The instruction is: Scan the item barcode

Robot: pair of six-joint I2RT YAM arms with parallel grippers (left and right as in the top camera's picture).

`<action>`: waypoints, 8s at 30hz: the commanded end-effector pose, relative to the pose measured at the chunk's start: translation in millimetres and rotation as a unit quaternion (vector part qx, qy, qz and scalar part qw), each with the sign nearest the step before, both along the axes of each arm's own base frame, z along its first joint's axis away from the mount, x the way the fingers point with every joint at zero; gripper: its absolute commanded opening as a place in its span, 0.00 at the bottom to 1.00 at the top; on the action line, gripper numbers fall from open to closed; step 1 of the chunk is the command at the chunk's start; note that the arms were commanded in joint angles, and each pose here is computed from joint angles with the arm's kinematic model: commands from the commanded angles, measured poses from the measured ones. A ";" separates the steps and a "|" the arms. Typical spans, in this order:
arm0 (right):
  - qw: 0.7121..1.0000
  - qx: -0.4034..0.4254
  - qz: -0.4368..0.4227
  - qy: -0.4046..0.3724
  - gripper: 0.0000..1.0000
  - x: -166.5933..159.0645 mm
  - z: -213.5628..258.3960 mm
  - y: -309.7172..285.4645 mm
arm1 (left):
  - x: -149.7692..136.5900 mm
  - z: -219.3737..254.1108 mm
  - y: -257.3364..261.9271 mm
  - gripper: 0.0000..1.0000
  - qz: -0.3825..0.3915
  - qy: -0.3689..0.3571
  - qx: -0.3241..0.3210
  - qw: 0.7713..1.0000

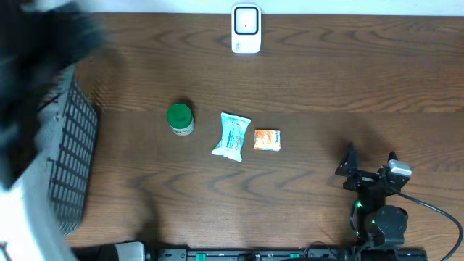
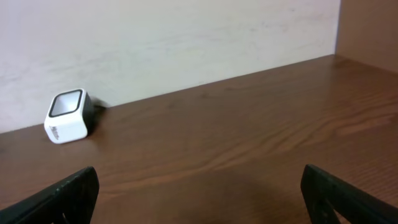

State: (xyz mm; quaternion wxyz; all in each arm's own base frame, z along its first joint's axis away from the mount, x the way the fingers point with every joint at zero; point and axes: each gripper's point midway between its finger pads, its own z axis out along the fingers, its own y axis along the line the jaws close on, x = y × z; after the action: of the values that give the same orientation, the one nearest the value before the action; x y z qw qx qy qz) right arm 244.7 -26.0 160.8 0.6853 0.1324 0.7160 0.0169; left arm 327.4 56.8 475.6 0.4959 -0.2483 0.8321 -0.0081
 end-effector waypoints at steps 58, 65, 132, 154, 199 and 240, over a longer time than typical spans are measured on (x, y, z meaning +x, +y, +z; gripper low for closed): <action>1.000 -0.007 -0.003 0.003 0.99 -0.1 -1.4 -1.6 | -94.2 -454.1 293.8 0.96 0.508 0.357 -0.121 0.774; 1.000 -0.007 -0.003 0.003 0.99 -0.1 -1.4 -1.6 | -109.8 -459.5 298.9 0.86 0.511 0.374 -0.124 0.764; 1.000 -0.007 -0.003 0.003 0.99 -0.1 -1.4 -1.6 | -48.2 -124.2 -396.7 0.07 -0.632 0.079 -0.316 0.703; 1.000 -0.007 -0.003 0.003 0.99 -0.1 -1.4 -1.6 | -2.4 -326.9 -473.2 0.07 -0.643 0.239 -0.381 0.619; 0.999 0.026 -0.010 -0.037 0.99 0.0 15.5 -3.8 | 29.5 -1.1 -206.2 0.84 -0.294 -0.223 0.097 0.924; 0.821 0.223 0.341 0.401 0.01 140.7 11.4 131.1 | -57.8 41.3 -67.7 0.84 -0.117 -0.226 0.237 0.938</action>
State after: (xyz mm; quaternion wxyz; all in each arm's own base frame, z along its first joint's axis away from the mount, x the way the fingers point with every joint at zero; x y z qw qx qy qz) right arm 383.6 128.5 170.9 0.2354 0.0005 0.9005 0.3656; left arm 272.3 -25.1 516.7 0.7102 0.0030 0.7017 0.0566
